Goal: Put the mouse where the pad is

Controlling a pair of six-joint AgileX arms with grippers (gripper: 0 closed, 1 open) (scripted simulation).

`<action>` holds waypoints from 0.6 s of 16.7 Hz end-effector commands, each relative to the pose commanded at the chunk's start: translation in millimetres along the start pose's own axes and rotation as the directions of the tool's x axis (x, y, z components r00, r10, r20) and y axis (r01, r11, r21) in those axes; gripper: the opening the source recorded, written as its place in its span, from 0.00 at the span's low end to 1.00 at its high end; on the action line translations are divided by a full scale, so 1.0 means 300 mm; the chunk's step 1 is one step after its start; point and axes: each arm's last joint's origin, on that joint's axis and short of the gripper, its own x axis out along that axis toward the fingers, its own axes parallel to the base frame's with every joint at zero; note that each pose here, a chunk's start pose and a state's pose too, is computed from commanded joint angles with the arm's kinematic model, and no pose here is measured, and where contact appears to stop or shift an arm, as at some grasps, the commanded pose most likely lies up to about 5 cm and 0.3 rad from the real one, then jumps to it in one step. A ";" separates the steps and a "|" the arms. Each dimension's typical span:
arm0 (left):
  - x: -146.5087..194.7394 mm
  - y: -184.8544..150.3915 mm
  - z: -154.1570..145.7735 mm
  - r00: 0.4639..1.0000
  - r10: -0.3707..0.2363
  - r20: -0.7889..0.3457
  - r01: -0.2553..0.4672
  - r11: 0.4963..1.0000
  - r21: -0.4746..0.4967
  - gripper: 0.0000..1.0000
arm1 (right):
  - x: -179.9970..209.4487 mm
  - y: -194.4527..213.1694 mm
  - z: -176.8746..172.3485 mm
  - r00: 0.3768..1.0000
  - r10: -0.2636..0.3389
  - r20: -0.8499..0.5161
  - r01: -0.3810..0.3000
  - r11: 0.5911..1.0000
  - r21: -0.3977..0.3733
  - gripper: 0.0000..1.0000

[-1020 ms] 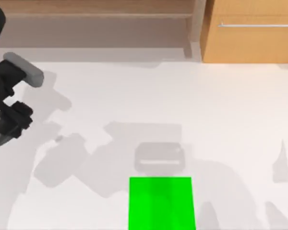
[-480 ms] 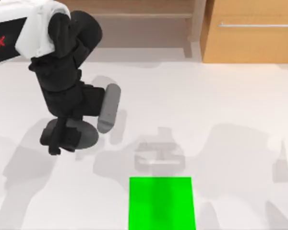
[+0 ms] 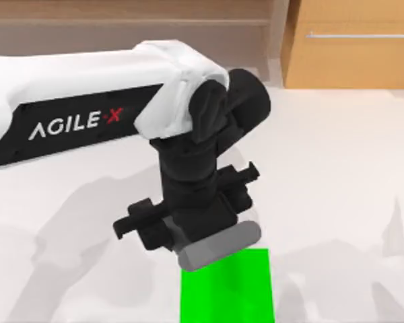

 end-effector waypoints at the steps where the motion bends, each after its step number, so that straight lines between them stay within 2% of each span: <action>1: 0.003 0.017 0.040 1.000 0.001 -0.001 -0.001 0.995 0.099 0.00 | 0.000 0.000 0.000 1.000 0.000 0.000 0.000 1.000 0.000 1.00; 3: 0.008 0.041 0.110 1.000 0.003 -0.002 -0.003 0.964 0.265 0.00 | 0.000 0.000 0.000 1.000 0.000 0.000 0.000 1.000 0.000 1.00; 5: 0.012 0.056 0.160 1.000 0.005 -0.002 -0.004 0.926 0.378 0.00 | 0.000 0.000 0.000 1.000 0.000 0.000 0.000 1.000 0.000 1.00; 7: 0.013 0.062 0.184 1.000 0.006 -0.002 -0.004 0.903 0.430 0.00 | 0.000 0.000 0.000 1.000 0.000 0.000 0.000 1.000 0.000 1.00; 10: 0.013 0.062 0.187 1.000 0.006 -0.002 -0.004 0.901 0.435 0.00 | 0.000 0.000 0.000 1.000 0.000 0.000 0.000 1.000 0.000 1.00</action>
